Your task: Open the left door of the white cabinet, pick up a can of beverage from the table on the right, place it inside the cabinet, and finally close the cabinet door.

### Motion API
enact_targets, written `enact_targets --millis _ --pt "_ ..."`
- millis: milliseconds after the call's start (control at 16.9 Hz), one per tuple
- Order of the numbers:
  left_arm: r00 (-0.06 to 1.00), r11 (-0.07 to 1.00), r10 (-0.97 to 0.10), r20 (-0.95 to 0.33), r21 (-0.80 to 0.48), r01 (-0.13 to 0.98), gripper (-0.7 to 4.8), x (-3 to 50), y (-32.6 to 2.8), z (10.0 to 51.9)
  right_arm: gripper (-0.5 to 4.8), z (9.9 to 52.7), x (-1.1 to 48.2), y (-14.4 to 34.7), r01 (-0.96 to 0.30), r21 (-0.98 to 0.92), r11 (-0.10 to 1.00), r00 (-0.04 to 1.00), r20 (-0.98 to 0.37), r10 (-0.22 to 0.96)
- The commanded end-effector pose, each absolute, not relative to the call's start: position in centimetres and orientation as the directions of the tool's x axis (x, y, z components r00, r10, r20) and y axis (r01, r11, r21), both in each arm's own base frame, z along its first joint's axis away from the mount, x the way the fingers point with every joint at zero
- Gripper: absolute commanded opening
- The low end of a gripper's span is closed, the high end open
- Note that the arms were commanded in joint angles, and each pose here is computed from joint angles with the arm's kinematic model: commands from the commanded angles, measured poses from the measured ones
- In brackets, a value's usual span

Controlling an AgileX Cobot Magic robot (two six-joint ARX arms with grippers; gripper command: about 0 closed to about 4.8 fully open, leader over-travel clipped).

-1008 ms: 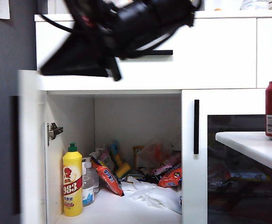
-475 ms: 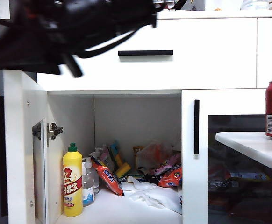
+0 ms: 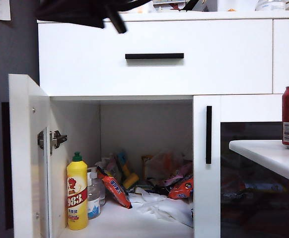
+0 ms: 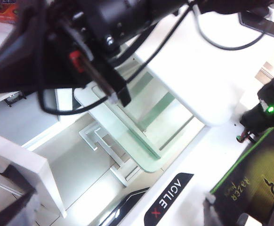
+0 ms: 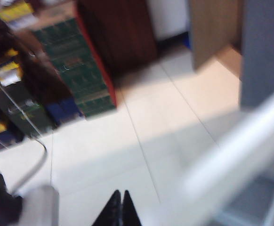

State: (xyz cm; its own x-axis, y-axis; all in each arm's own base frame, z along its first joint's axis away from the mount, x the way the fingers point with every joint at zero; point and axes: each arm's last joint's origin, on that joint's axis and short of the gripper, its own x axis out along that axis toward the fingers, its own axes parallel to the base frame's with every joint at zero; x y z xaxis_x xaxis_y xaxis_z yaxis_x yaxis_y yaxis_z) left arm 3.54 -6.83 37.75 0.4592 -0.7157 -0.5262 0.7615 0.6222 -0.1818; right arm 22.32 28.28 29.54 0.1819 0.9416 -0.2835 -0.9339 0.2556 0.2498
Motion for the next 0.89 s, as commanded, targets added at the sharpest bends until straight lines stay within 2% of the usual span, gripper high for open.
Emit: enact_targets --millis 59,356,475,890 --pt "0.457 0.623 -0.726 -0.514 -0.210 0.754 4.79 3.5 -6.8 37.9 -0.01 27.2 22.9 28.1 -0.918 0.249 0.308 0.187 -0.414 0.891" --pt "0.441 0.613 -0.736 -0.513 -0.232 0.755 4.79 3.4 -6.7 37.9 -0.01 23.6 22.9 29.8 -0.911 0.296 0.286 0.116 -0.482 0.868" --pt "0.440 0.615 -0.734 -0.518 -0.229 0.755 4.79 3.4 -6.7 37.9 -0.01 23.7 21.8 31.2 -0.930 0.294 0.223 0.076 -0.440 0.895" --pt "0.446 0.607 -0.747 -0.492 -0.233 0.760 4.79 3.1 -6.0 38.0 -0.01 23.9 19.5 33.6 -0.943 0.301 0.141 0.021 -0.369 0.929"
